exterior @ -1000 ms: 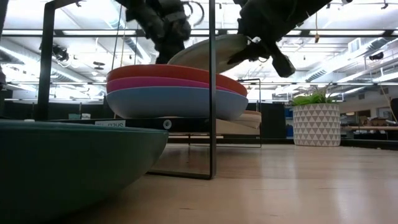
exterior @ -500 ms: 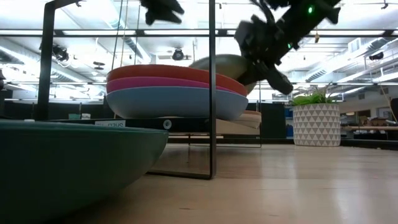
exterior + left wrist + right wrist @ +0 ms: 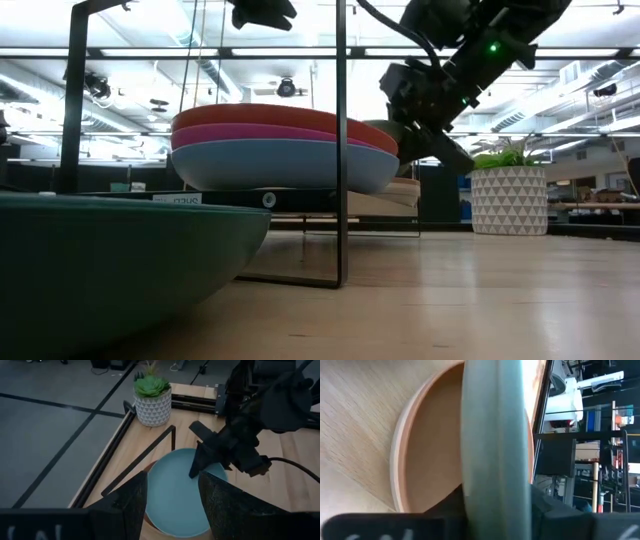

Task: Place and stack plates onto a shelf
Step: Stack the light blue plate on top of the brown plate on the shelf, then stack the dark blue plate on top of the dark orange plate on the shelf

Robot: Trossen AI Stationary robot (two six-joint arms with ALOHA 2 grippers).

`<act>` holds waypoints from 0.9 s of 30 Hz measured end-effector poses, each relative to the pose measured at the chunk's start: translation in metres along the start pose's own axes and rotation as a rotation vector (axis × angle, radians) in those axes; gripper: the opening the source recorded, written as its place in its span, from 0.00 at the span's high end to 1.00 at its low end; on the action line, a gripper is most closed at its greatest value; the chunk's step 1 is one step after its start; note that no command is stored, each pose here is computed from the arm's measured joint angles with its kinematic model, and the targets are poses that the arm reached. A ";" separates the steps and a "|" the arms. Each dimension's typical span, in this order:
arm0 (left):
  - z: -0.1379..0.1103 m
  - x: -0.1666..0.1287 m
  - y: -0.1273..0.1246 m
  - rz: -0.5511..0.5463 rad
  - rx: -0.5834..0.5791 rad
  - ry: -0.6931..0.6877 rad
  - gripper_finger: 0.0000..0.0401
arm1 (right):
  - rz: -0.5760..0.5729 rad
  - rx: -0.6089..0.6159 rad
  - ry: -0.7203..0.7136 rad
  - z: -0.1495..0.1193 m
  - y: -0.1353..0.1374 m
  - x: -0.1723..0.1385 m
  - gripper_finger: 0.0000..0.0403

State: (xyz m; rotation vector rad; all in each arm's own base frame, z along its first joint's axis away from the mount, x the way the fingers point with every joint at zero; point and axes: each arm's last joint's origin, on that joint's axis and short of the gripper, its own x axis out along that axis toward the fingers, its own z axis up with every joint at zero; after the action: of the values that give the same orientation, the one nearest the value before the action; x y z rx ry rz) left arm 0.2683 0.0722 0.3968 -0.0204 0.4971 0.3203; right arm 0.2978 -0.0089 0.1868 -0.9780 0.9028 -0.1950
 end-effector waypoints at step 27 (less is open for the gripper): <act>-0.023 -0.045 -0.044 -0.447 0.103 0.200 0.54 | 0.055 0.181 0.115 0.030 0.002 -0.048 0.55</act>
State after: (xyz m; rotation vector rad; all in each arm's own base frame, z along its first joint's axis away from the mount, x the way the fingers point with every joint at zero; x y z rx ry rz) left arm 0.2337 0.0143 0.3949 -0.0627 0.6901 -0.1472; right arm 0.2888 0.0364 0.2202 -0.7795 0.9978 -0.2839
